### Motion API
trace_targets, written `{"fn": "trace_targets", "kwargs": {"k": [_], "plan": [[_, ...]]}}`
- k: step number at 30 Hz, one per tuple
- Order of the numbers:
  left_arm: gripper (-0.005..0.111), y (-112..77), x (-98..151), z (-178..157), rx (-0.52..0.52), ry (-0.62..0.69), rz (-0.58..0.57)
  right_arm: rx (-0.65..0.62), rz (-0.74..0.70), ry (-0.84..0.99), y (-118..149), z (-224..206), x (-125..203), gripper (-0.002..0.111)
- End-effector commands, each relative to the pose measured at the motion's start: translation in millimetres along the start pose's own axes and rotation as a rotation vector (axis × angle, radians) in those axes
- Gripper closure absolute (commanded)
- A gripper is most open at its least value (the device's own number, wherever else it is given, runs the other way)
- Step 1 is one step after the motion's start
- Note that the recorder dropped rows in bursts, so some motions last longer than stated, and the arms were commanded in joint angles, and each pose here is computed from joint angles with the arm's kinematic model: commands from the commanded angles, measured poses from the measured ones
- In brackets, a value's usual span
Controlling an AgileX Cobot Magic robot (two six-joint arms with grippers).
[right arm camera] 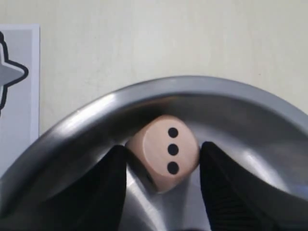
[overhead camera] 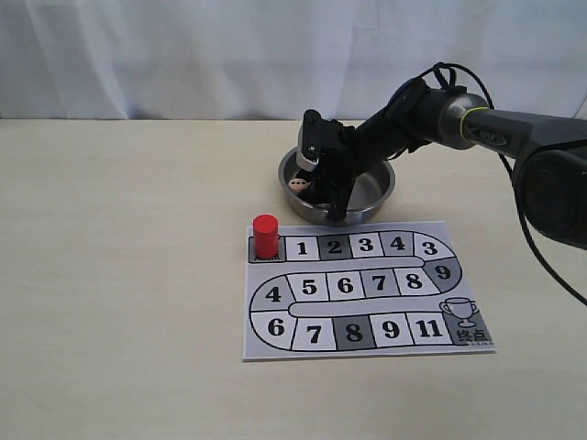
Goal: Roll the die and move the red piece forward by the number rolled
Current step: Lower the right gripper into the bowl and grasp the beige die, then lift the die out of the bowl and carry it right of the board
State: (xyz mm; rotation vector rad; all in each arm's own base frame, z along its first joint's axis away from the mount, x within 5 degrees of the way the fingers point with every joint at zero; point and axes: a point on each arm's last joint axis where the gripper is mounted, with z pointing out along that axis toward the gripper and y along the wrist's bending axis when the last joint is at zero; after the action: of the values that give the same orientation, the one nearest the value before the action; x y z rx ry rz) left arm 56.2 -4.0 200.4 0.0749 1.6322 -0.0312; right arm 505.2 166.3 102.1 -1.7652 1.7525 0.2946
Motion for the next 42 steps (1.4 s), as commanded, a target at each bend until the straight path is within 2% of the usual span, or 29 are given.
{"fn": "trace_targets", "kwargs": {"k": [1,6,8,10,12,13,17,20,27,31,34,42], "plan": [[0.107,-0.1,0,0,0.002,-0.008,-0.014,0.012,0.007,-0.006,-1,1,-1,0.102],[0.107,-0.1,0,0,0.002,-0.008,-0.014,0.052,0.013,-0.007,-7,-9,-7,0.104],[0.107,-0.1,0,0,0.002,-0.008,-0.014,0.086,0.076,-0.016,-12,-19,-14,0.104],[0.107,-0.1,0,0,0.002,-0.008,-0.014,0.117,0.165,-0.030,-17,-32,-22,0.104],[0.107,-0.1,0,0,0.002,-0.008,-0.014,0.156,0.346,-0.049,-22,-49,-32,0.104],[0.107,-0.1,0,0,0.002,-0.008,-0.014,0.172,0.386,-0.042,-24,-54,-35,0.104],[0.107,-0.1,0,0,0.002,-0.008,-0.014,0.250,0.733,-0.005,-32,-86,-36,0.104],[0.107,-0.1,0,0,0.002,-0.008,-0.014,0.284,0.874,0.059,-34,-115,-28,0.104],[0.107,-0.1,0,0,0.002,-0.008,-0.014,0.212,1.153,0.120,-29,-142,2,0.104],[0.107,-0.1,0,0,0.002,-0.008,-0.014,0.205,1.274,0.162,-18,-157,24,0.104],[0.107,-0.1,0,0,0.002,-0.008,-0.014,0.223,1.307,0.195,-4,-167,38,0.104],[0.107,-0.1,0,0,0.002,-0.008,-0.014,0.380,1.339,0.242,48,-199,68,0.104]]}}
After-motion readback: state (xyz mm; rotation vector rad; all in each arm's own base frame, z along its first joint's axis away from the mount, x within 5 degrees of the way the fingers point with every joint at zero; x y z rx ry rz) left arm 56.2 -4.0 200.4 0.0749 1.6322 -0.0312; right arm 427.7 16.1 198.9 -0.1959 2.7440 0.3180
